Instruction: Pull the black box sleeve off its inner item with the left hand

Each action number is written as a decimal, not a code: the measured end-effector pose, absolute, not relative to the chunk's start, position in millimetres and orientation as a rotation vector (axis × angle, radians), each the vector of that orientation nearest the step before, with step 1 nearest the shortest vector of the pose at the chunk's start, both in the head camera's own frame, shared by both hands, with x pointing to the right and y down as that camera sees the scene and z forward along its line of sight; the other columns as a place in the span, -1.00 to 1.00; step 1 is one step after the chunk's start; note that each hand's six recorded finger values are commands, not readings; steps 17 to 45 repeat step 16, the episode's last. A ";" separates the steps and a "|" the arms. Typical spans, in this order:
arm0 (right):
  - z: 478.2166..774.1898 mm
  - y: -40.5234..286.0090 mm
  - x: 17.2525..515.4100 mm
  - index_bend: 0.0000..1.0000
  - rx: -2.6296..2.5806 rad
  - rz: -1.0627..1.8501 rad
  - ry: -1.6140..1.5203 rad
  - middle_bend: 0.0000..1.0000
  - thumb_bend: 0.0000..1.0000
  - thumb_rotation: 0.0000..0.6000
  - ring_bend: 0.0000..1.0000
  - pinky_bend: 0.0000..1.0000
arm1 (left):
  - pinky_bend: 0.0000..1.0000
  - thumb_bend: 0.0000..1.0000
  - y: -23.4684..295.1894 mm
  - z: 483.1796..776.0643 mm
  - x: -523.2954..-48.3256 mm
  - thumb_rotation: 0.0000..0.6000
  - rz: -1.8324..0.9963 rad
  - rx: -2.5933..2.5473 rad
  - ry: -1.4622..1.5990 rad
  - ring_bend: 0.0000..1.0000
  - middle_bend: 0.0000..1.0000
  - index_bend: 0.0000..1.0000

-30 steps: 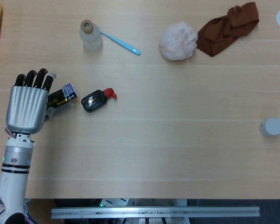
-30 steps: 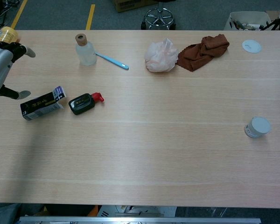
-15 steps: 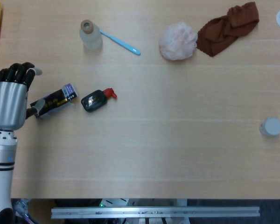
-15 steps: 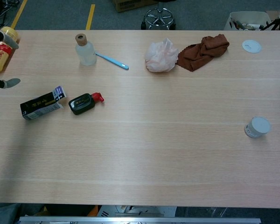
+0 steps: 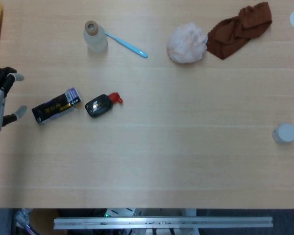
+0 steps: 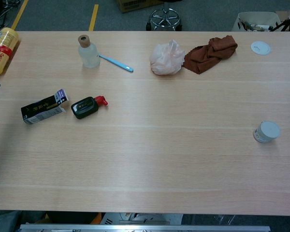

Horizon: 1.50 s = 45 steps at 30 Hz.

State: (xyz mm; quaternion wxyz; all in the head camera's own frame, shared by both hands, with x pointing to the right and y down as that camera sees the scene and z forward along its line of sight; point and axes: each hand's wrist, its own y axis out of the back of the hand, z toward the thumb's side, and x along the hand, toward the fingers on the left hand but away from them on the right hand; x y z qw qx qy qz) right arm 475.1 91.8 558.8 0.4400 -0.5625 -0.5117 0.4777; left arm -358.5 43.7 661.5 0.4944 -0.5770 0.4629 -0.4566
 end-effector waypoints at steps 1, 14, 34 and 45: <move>558.0 93.7 475.0 -0.06 -1.393 1.190 -1.274 -0.24 -0.52 1.00 -0.51 -0.42 | -0.26 -0.79 44.8 661.1 -361.5 1.00 -1.107 -1.401 1.130 -0.44 -0.35 -0.28; 557.3 94.2 469.7 -0.06 -1.406 1.209 -1.279 -0.24 -0.52 1.00 -0.51 -0.42 | -0.26 -0.79 68.2 653.2 -397.0 1.00 -1.185 -1.383 1.186 -0.44 -0.33 -0.28; 558.1 91.0 467.2 -0.06 -1.415 1.206 -1.269 -0.24 -0.52 1.00 -0.51 -0.42 | -0.26 -0.79 69.2 652.0 -397.5 1.00 -1.185 -1.378 1.188 -0.44 -0.33 -0.28; 558.1 91.0 467.2 -0.06 -1.415 1.206 -1.269 -0.24 -0.52 1.00 -0.51 -0.42 | -0.26 -0.79 69.2 652.0 -397.5 1.00 -1.185 -1.378 1.188 -0.44 -0.33 -0.28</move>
